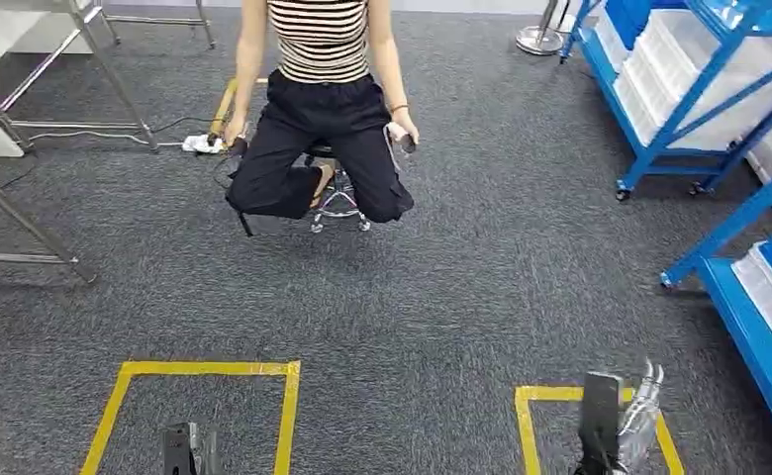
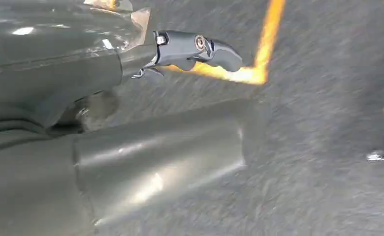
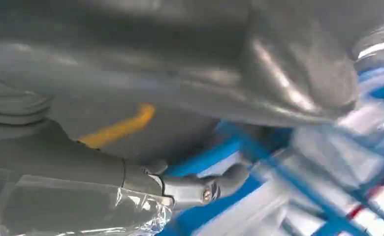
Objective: Take the parts from the cabinet and place them on the table.
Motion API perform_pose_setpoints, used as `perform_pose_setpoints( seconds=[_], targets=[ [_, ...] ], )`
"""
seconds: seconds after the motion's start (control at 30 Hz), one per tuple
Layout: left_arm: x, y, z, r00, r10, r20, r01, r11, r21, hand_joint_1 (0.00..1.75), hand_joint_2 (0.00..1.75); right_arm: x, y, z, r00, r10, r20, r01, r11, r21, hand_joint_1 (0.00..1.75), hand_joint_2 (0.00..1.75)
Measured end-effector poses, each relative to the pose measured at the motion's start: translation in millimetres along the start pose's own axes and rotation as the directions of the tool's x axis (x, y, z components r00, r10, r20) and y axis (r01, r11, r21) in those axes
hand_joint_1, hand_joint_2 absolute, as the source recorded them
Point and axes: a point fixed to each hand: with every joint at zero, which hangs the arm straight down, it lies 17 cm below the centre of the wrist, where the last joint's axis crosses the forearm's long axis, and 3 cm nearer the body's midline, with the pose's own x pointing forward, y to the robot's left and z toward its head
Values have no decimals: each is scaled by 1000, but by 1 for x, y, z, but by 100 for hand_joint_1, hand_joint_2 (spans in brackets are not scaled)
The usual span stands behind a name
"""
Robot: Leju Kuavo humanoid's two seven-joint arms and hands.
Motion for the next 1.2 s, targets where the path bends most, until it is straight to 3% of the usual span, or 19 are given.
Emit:
perform_pose_setpoints(
  seconds=[0.17,0.27,0.33,0.37,0.43,0.47,0.53,0.6,0.87,1.07,1.2],
  targets=[
    [-15,10,4,999,13,-48,-12,1000,19,0,0,-78,30,19,980,120,-160,-102,988,120,0,0],
    [-37,21,9,983,105,-154,-98,994,57,0,0,-136,51,56,902,234,-364,-144,956,258,0,0],
    [-56,37,17,947,226,-227,-203,972,119,0,0,-191,61,111,771,233,-593,-25,941,337,0,0],
    [-71,56,23,920,283,-272,-233,952,200,0,0,-223,59,154,630,250,-736,42,934,354,0,0],
    [-110,95,48,855,372,-362,-224,894,388,0,0,-264,40,229,362,318,-876,56,931,361,0,0],
    [-128,115,63,819,418,-392,-203,851,484,0,0,-273,33,258,266,323,-908,69,933,352,0,0],
    [-156,144,93,752,511,-416,-156,752,641,0,0,-281,28,300,157,333,-930,88,933,349,0,0],
    [-168,152,108,724,538,-432,-128,720,682,0,0,-283,25,327,82,359,-930,91,926,366,0,0],
    [-185,143,124,678,543,-494,-91,730,678,0,0,-276,34,353,23,397,-917,112,911,397,0,0],
    [-187,135,123,670,546,-502,-95,735,672,0,0,-275,35,350,28,403,-915,111,908,403,0,0],
    [-184,134,119,696,495,-520,-83,775,626,0,0,-277,35,327,164,456,-875,55,881,470,0,0]
  ],
)
